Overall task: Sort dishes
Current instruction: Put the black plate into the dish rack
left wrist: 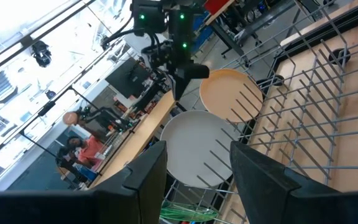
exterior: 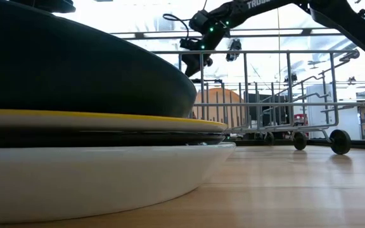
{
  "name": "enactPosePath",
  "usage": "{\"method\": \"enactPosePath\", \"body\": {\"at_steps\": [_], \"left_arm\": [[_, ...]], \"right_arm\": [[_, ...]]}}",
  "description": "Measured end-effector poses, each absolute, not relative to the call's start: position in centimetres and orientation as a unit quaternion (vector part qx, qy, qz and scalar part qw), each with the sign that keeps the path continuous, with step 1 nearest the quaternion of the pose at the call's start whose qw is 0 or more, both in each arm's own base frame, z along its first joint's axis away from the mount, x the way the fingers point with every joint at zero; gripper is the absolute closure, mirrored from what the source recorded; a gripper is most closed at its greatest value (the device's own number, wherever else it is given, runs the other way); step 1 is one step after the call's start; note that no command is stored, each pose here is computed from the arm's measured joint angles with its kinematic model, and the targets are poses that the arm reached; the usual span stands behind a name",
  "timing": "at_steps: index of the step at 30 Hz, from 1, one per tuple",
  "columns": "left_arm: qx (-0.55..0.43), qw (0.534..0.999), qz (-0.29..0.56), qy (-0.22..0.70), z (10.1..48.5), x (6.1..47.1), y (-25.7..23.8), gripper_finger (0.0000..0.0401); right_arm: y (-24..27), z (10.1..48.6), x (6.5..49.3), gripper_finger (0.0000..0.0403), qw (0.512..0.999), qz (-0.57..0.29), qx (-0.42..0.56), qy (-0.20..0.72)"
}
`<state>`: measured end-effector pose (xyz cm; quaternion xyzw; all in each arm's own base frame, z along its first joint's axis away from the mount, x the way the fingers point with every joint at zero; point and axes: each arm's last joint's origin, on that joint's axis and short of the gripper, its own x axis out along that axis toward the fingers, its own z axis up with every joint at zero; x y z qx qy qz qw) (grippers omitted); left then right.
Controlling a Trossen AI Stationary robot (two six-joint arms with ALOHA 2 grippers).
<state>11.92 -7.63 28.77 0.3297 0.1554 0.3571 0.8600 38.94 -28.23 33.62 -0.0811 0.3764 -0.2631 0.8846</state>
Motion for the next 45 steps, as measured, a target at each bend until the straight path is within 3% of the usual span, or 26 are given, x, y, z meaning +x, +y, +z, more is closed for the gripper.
{"method": "enactPosePath", "body": {"at_steps": [13, 26, 34, 41, 45], "left_arm": [[0.332, 0.86, 0.361, 0.142, 28.8, 12.0, -7.7, 0.0235], [0.294, 0.874, 0.361, 0.138, 30.3, 13.8, -9.4, 0.0235], [0.284, 0.881, 0.31, 0.216, 31.1, 16.5, -12.2, 0.0235], [0.234, 0.887, 0.211, 0.338, 31.5, 18.6, -15.2, 0.0235], [0.223, 0.889, 0.171, 0.361, 32.2, 19.0, -17.2, 0.0235]], "right_arm": [[-23.9, 38.6, 34.5, 0.0403, 0.85, -0.268, -0.043, 0.451], [-12.9, 40.9, 32.7, 0.0403, 0.864, -0.184, -0.032, 0.467], [-5.9, 40.4, 29.1, 0.0403, 0.901, -0.146, -0.007, 0.408], [-0.7, 38.2, 26.5, 0.0403, 0.916, -0.101, 0.035, 0.387], [2.3, 36.8, 25.7, 0.0403, 0.922, -0.066, 0.053, 0.379]]}}
